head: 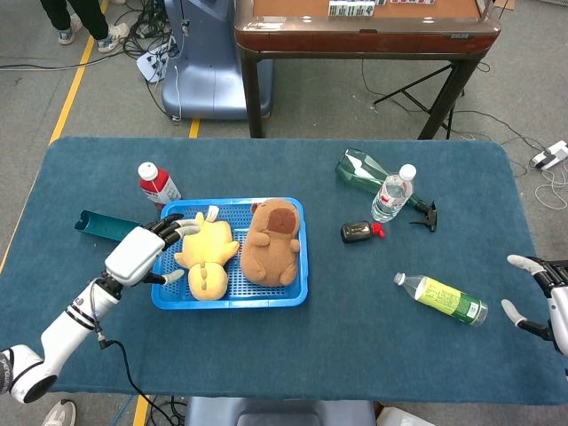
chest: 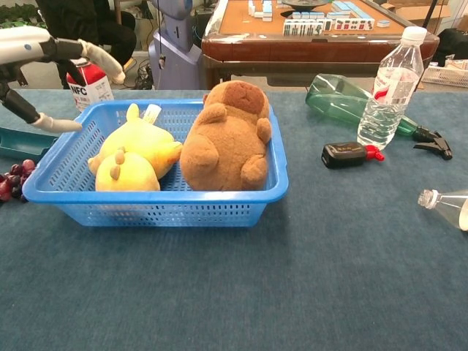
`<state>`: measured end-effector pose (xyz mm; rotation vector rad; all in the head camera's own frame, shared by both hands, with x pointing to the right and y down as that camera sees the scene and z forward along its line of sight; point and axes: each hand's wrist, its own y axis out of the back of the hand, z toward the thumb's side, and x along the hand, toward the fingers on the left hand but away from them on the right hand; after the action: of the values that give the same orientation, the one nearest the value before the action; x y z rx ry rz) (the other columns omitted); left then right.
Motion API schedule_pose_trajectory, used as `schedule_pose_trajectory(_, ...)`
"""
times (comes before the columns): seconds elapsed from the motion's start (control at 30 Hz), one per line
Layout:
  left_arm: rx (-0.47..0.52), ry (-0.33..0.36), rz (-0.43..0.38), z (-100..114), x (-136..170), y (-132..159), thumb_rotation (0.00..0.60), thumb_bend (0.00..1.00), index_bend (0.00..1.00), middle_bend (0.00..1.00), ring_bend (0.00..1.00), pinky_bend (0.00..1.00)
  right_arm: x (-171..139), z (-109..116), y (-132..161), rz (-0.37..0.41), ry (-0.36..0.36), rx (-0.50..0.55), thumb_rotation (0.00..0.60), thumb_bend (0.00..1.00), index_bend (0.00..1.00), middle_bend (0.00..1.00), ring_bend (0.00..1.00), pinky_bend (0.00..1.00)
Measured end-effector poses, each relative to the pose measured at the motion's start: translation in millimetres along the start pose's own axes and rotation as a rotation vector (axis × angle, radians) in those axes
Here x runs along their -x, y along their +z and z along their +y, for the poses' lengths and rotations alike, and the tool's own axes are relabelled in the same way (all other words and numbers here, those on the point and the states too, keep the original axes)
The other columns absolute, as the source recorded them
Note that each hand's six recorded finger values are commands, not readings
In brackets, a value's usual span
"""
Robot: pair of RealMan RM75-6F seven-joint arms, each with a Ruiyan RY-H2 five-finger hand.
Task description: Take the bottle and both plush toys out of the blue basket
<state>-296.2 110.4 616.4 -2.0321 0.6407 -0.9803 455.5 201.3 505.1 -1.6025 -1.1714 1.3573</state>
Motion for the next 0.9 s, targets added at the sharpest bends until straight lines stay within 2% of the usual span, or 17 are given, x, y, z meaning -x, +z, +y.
schedule_pose_trajectory(0.07,-0.03,-0.04,-0.017,-5.9,-0.5,0.4,0.6,0.26,0.24,0.18,0.1,0.23,-0.4,-0.2,-0.1,-0.001,0.001,0.0,0.6,0.21,0.27,0.29,0.27,0.39)
schedule_pose_trajectory(0.4,-0.143,-0.1,-0.11,-19.2,-19.4,7.9,0.6,0.26,0.26,0.18,0.1,0.23,0.4,-1.4,1.1,0.002,0.003,0.001,0.6,0.21,0.27,0.29,0.27,0.39)
schedule_pose_trajectory(0.67,-0.281,-0.168,-0.133,-38.3,-32.9,4.0,0.6,0.26,0.25,0.18,0.1,0.23,-1.4,-2.0,-1.7,-0.011,0.005,0.002,0.6,0.21,0.27,0.29,0.27,0.39)
schedule_pose_trajectory(0.9,-0.29,-0.212,-0.148,-49.6,-36.0,6.0,0.6,0.26,0.23,0.16,0.1,0.21,-0.4,-2.7,-0.6,-0.012,0.006,0.0,0.6,0.21,0.27,0.29,0.27,0.39)
